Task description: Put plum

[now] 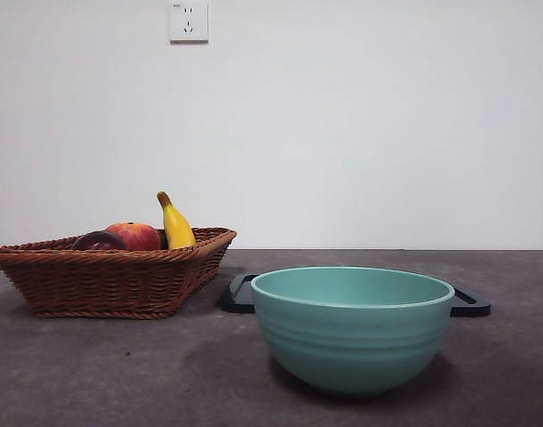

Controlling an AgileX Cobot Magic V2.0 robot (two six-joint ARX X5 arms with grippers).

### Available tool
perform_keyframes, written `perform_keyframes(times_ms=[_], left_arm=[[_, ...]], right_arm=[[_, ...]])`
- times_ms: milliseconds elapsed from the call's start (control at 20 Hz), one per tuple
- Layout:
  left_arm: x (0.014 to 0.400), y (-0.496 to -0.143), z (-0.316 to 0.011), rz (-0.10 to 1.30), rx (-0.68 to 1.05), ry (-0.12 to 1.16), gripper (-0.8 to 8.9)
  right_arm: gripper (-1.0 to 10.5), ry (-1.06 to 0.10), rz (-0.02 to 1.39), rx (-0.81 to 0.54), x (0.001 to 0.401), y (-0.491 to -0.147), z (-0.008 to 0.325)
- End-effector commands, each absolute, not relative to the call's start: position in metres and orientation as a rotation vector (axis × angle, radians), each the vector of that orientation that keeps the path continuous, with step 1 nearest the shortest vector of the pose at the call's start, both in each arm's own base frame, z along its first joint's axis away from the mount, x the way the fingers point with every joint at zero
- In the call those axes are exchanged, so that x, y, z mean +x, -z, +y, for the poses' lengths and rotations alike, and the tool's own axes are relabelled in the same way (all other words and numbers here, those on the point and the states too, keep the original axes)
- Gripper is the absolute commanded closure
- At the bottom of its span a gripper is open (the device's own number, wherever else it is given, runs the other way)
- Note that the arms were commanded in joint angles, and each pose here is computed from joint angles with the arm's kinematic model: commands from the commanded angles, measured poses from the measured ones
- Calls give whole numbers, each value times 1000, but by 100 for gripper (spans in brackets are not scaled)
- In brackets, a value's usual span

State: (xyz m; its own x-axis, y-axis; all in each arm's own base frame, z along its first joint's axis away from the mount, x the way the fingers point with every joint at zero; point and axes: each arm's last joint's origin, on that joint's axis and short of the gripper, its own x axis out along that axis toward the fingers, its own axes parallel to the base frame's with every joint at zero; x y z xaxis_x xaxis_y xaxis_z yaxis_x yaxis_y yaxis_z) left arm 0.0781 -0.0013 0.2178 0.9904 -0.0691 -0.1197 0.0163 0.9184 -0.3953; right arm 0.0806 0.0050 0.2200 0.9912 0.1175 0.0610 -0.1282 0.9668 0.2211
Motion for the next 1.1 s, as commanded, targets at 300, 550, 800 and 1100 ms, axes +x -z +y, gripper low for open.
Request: perform_keyframes(times_ms=[300,550,800,1100], left_arm=[[74,-277,-4,180,-328,142,804],[82,-305,-8,279,-262,261,804],[96,-326,-11,389,-219,393,804],[112,-343,-14,561,-167,540,805]], right_arm=[[941,-172,-8,241,69,-277,6],[941,-278,122,214,76,-310,10],[941,-422,300,182,93,-337,14],[941,-577,499,169,115,-353,20]])
